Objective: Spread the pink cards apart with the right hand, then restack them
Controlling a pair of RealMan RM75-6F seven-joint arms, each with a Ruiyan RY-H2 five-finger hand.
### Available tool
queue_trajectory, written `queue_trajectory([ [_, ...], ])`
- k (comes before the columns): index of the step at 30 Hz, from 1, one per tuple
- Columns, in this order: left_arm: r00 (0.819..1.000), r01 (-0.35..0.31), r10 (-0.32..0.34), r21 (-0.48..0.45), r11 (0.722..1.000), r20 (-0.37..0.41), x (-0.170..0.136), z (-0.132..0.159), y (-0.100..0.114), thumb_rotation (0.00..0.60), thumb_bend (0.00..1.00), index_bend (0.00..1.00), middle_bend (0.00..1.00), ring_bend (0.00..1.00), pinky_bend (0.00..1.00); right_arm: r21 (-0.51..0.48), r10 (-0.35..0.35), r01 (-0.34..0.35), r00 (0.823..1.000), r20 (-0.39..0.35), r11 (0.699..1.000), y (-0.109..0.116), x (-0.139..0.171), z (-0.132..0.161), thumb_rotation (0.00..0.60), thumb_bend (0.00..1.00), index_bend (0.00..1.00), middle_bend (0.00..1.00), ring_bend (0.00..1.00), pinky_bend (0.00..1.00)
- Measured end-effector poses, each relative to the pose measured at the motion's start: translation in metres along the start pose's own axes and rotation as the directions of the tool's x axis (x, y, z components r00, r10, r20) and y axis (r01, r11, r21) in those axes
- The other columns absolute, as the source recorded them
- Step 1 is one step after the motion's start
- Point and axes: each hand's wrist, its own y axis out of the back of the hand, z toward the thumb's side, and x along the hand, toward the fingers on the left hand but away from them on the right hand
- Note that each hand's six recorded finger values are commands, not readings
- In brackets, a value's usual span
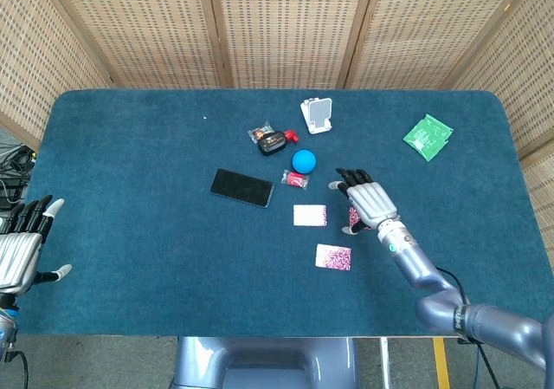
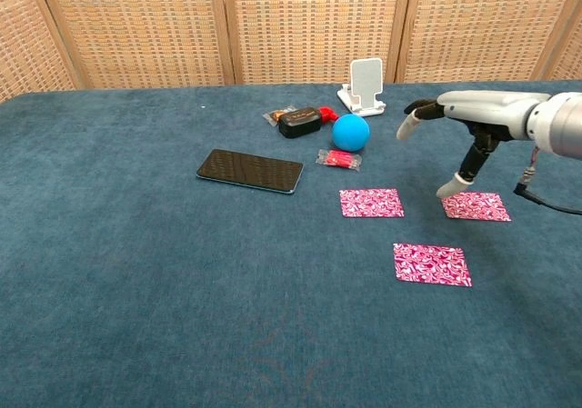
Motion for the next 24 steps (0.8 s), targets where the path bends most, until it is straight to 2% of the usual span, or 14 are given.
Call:
queue_trajectory([
  [10,1.000,0.009,-0.009,-0.006,1.000,-0.016,0.003,-0.004,-0.001,0.600,0.00,0.00,0.00,0.00,0.00,0.009,0.048,-0.048,0.998,0.029,0.999,-0.031,-0.030,0.031,0.600,0.14,0.29,0.00,0.00,0.00],
  [24,1.000,0.009,-0.009,-0.008,1.000,-0.016,0.003,-0.005,0.000,0.600,0.00,0.00,0.00,0.00,0.00,-0.049,0.078,-0.074,0.992,0.094,0.996,-0.043,-0.039,0.032,0.600,0.22,0.35,0.00,0.00,0.00],
])
